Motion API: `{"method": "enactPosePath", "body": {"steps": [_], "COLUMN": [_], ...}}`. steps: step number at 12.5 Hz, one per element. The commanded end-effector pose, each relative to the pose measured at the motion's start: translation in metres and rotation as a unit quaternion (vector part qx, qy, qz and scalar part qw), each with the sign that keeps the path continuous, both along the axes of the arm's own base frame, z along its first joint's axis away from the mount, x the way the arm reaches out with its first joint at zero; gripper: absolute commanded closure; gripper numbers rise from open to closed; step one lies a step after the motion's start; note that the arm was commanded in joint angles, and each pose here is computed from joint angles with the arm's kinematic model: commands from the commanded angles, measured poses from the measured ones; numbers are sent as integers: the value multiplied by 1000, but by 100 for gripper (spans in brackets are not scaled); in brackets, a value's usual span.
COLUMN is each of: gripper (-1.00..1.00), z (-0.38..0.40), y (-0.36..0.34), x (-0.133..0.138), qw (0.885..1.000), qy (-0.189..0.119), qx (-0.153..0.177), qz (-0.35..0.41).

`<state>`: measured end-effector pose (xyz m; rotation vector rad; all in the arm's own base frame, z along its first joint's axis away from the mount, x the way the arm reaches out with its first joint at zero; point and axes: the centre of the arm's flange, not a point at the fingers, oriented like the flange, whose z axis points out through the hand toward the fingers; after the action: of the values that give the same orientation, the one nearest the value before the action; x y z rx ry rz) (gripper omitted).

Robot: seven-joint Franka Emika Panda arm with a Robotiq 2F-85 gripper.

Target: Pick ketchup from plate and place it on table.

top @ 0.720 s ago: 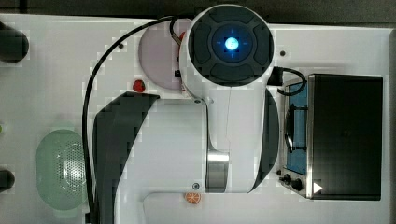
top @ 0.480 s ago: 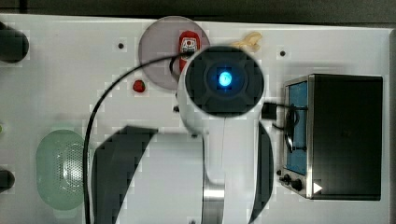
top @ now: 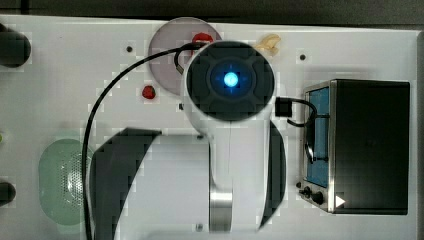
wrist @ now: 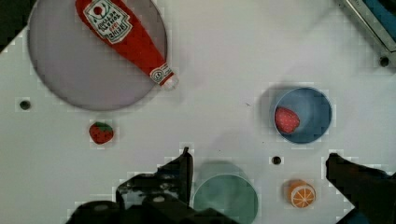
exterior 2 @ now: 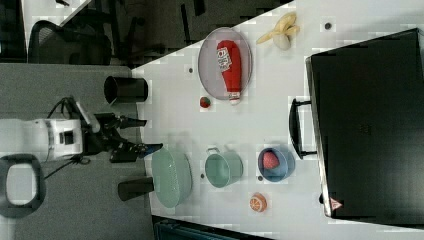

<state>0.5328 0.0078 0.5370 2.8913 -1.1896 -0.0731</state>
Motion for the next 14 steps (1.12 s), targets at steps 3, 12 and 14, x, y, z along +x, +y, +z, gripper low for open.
{"method": "enactPosePath", "body": {"steps": [3, 12, 14], "gripper": [-100, -100, -100], "z": [-70, -186, -210], "y": [-2, 15, 18], "x": [33, 87, 101], "qw": [1000, 985, 973], "qy": [27, -3, -12], "qx": [8, 25, 29], "qz": [7, 169, 227]}}
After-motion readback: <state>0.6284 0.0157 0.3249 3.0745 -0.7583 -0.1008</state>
